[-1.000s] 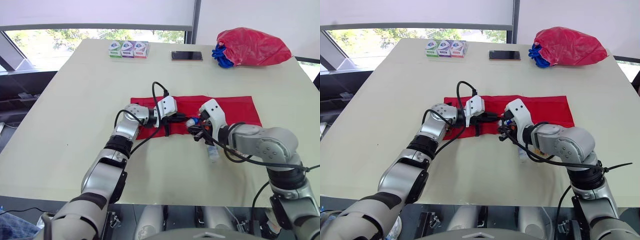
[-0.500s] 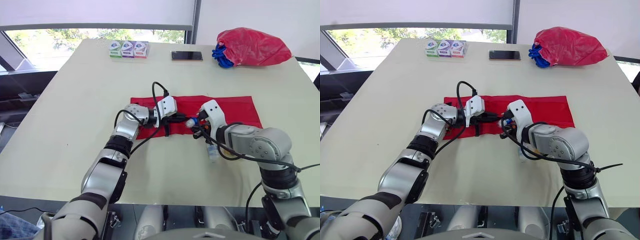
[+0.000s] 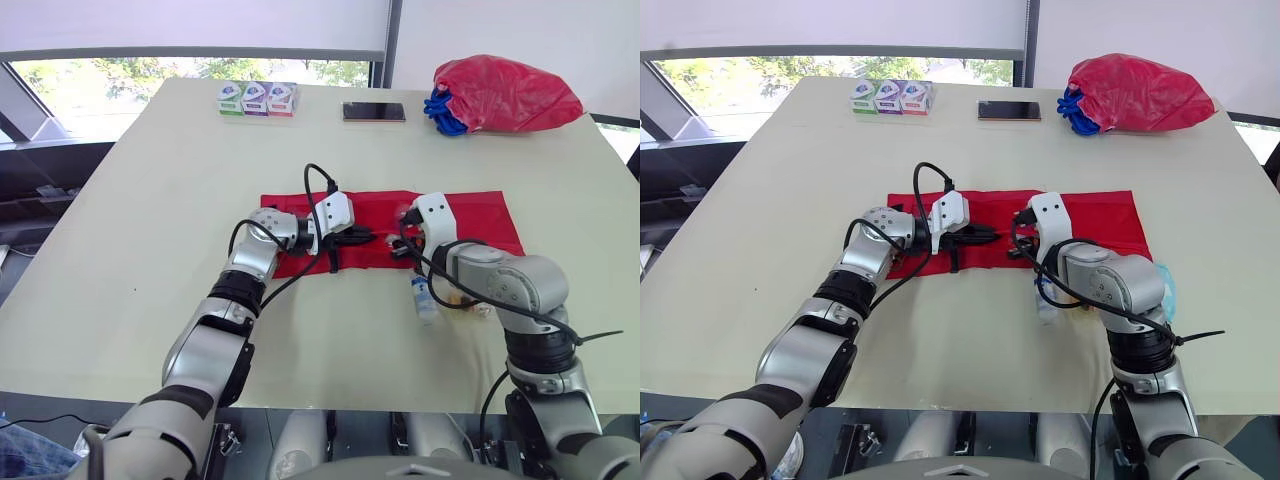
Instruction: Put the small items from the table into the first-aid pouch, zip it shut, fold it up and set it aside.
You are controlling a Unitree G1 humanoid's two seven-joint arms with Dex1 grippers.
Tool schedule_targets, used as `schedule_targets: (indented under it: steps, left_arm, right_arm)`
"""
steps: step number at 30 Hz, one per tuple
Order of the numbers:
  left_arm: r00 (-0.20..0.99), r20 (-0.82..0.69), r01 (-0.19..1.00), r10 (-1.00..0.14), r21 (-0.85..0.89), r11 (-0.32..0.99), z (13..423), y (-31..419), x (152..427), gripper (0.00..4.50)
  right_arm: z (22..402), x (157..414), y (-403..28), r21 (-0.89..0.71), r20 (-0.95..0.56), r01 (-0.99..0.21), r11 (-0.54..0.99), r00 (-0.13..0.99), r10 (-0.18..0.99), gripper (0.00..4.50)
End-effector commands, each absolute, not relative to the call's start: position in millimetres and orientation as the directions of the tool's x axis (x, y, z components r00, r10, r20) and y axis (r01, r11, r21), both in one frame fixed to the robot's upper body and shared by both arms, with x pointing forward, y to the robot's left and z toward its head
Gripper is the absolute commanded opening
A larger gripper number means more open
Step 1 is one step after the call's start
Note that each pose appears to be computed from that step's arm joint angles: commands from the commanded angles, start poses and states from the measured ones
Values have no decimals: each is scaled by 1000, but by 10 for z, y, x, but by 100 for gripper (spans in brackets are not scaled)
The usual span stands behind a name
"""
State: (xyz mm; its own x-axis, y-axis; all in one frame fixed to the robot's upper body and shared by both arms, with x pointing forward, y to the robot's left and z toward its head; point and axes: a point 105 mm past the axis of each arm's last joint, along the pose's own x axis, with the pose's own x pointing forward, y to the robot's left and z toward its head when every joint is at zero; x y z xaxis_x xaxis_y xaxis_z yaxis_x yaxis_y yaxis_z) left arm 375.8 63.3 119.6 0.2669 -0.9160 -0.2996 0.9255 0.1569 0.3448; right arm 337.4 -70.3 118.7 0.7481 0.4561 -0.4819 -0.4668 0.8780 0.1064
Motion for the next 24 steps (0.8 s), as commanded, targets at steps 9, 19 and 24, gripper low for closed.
schedule_targets:
  steps: [9, 19, 24]
  left_arm:
    - [261, -281, 916, -923, 375, 145, 1290, 621, 3757, 0]
    - [258, -289, 916, -922, 378, 137, 1299, 634, 3756, 0]
    - [260, -292, 915, -920, 379, 138, 1297, 649, 3760, 0]
  right_arm:
    - [1322, 3479, -797, 50, -395, -415, 909, 827, 399, 9]
    - [1317, 3598, -717, 9, -342, -392, 920, 863, 371, 9]
    - [1314, 3604, -779, 5, -339, -369, 930, 874, 348, 9]
